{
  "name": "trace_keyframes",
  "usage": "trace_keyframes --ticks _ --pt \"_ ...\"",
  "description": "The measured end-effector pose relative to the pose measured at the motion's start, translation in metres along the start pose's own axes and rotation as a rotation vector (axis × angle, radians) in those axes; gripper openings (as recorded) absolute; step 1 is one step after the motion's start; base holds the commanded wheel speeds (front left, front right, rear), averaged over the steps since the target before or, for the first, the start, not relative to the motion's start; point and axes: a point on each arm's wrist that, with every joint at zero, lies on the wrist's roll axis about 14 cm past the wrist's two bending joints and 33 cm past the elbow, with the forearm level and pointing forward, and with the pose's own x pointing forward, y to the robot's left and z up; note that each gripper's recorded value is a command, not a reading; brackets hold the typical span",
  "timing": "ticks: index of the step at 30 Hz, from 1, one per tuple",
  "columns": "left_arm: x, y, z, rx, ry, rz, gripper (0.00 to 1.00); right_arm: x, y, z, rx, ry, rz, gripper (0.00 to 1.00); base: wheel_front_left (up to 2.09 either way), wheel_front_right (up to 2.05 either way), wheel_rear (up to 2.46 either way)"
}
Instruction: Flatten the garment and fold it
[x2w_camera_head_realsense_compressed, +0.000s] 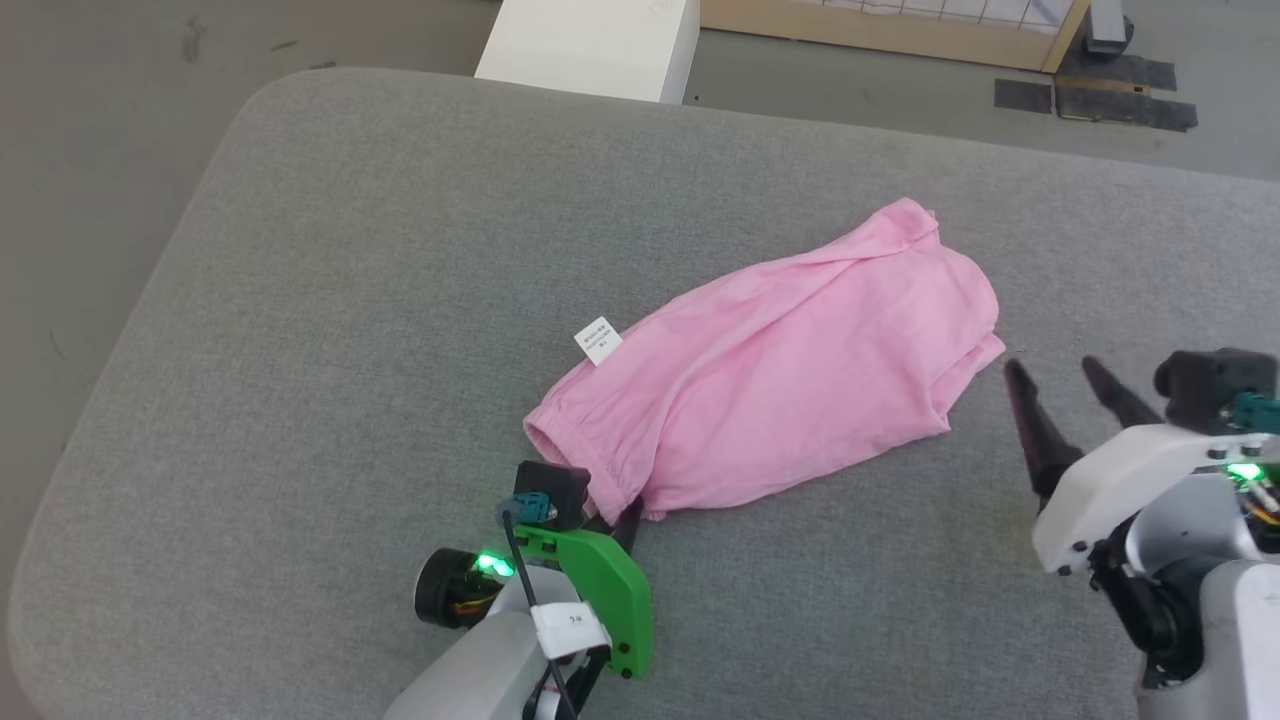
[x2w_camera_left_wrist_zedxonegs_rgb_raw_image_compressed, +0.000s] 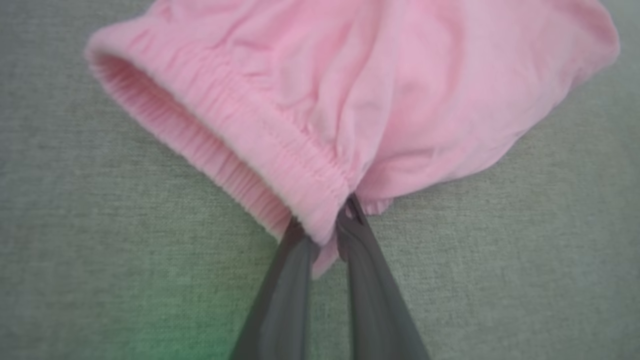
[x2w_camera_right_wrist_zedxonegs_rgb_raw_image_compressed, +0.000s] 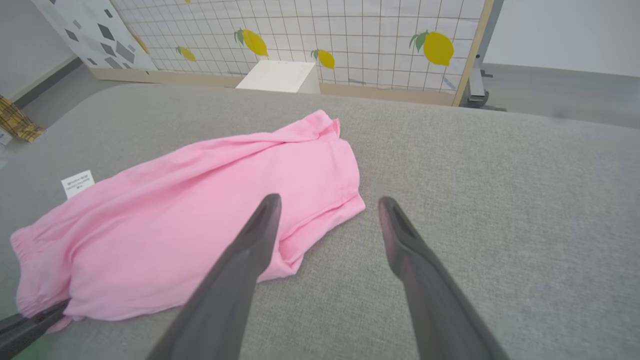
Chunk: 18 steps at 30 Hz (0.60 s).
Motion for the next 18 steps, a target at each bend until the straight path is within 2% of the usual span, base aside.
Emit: trace_keyframes --ticks 5,18 --pt "0.002 0.003 -0.001 0.004 0.006 0.000 0.00 0.016 0.000 -0.032 0.010 0.113 0.005 1.00 0.00 0.00 0.00" --pt "0.012 0.006 0.006 0.016 -0.009 -0.010 0.00 0.085 -0.014 -0.047 0.006 0.241 -0.056 1.00 0.00 0.00 0.00"
